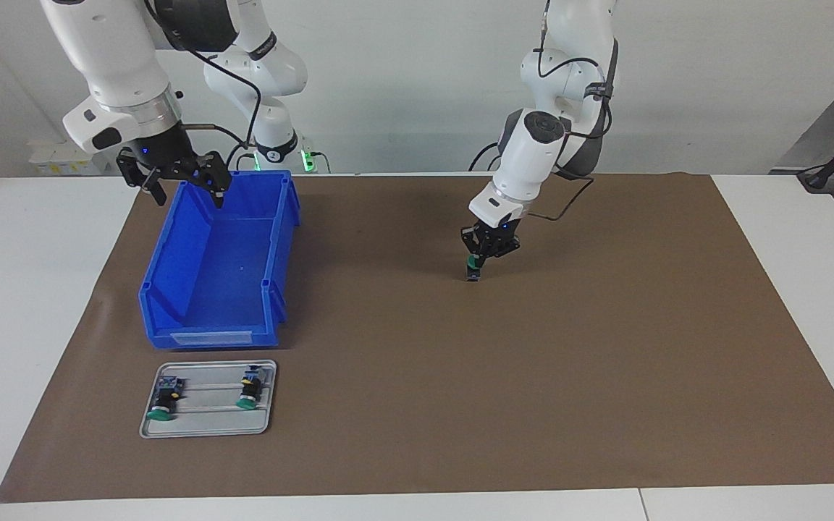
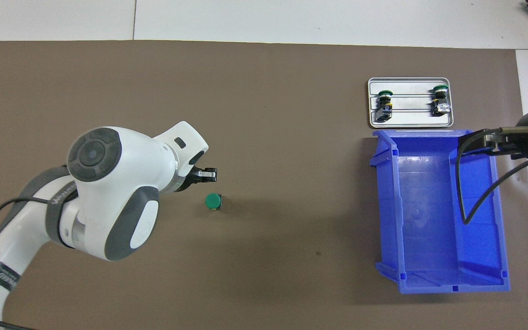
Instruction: Place and press button with both arms
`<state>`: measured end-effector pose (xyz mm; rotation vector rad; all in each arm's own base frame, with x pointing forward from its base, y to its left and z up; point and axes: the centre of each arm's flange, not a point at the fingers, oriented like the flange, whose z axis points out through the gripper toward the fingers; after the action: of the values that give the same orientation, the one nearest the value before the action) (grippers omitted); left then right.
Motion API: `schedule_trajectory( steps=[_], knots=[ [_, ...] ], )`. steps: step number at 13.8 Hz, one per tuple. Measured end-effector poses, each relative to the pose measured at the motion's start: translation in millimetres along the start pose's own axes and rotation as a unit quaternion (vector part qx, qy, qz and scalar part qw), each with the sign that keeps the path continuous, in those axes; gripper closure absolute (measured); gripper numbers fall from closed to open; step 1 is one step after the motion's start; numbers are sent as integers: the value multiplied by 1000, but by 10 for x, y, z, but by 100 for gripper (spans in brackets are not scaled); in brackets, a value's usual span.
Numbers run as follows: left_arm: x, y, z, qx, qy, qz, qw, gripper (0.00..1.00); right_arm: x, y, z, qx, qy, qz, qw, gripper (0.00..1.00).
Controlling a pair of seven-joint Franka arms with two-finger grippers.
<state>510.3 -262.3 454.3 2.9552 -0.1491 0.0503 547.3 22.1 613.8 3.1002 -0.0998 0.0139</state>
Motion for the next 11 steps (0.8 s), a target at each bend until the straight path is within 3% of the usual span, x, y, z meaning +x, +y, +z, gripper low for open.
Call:
schedule_trajectory(
  steps=[2, 5, 8, 10, 11],
  knots=[
    [189, -378, -271, 35, 0, -2, 999, 99, -4, -30, -4, 0, 1, -3, 1000, 1],
    [380, -1129, -471, 51, -7, 15, 999, 99, -12, -141, -14, 1, 4, -3, 1000, 1],
    [481, -1675, -785, 57, 0, 16, 998, 71, -41, -424, -13, 3, 10, -8, 1000, 4],
    [508, -1685, -1136, 58, 2, 15, 998, 48, -78, -753, 36, 7, 20, -5, 1000, 4],
    [505, -1639, -1333, 59, -1, 17, 998, 44, -109, -936, 69, 9, 25, -7, 1000, 4]
  ],
)
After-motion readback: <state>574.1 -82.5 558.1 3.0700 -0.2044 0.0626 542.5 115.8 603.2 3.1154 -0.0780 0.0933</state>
